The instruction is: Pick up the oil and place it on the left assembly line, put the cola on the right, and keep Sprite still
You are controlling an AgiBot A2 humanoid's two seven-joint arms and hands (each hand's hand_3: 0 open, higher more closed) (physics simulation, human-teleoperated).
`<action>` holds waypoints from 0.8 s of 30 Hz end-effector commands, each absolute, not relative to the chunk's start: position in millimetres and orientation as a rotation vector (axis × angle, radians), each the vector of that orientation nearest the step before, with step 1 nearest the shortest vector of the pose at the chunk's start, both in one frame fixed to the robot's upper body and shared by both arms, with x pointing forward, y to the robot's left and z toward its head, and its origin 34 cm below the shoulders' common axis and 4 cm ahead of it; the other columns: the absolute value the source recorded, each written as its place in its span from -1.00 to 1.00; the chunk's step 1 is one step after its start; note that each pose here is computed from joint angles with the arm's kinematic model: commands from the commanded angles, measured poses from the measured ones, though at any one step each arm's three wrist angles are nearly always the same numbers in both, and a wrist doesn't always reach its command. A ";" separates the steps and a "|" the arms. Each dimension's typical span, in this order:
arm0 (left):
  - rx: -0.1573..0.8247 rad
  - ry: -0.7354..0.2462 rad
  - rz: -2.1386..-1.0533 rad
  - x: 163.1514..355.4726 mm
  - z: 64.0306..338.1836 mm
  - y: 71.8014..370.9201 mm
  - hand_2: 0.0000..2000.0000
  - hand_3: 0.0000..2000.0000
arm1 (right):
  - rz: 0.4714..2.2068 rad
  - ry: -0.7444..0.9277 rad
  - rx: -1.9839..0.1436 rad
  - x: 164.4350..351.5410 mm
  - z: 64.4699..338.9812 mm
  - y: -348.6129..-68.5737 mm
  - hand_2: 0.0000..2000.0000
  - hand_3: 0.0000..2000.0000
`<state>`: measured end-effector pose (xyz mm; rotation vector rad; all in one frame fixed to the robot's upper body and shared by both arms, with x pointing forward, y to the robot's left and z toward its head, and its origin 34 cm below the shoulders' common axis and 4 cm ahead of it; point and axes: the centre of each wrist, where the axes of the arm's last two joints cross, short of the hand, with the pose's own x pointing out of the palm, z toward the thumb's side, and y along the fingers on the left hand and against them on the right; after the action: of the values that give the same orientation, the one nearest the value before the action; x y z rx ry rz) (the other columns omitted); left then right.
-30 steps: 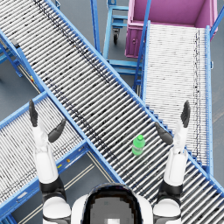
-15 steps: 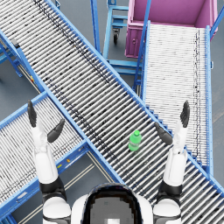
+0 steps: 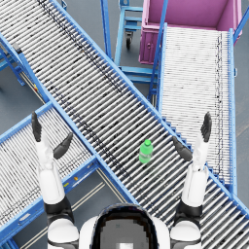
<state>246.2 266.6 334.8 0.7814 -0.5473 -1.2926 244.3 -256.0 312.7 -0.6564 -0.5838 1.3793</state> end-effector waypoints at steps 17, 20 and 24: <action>0.771 -0.545 -1.297 245.3 331.2 265.2 -1.00 -1.00 | 1.382 -0.573 -0.629 245.4 305.8 -255.6 -1.00 -1.00; 0.771 -0.546 -1.301 245.2 331.2 264.1 -1.00 -1.00 | 1.379 -0.584 -0.646 245.4 311.2 -255.7 -1.00 -1.00; 0.756 -0.537 -1.306 245.6 326.8 263.6 -1.00 -1.00 | 1.382 -0.577 -0.633 245.5 307.3 -255.2 -1.00 -1.00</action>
<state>245.6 263.6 326.7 0.7561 -0.5374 -1.3061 245.5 -255.1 307.4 -0.6329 -0.5774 1.3822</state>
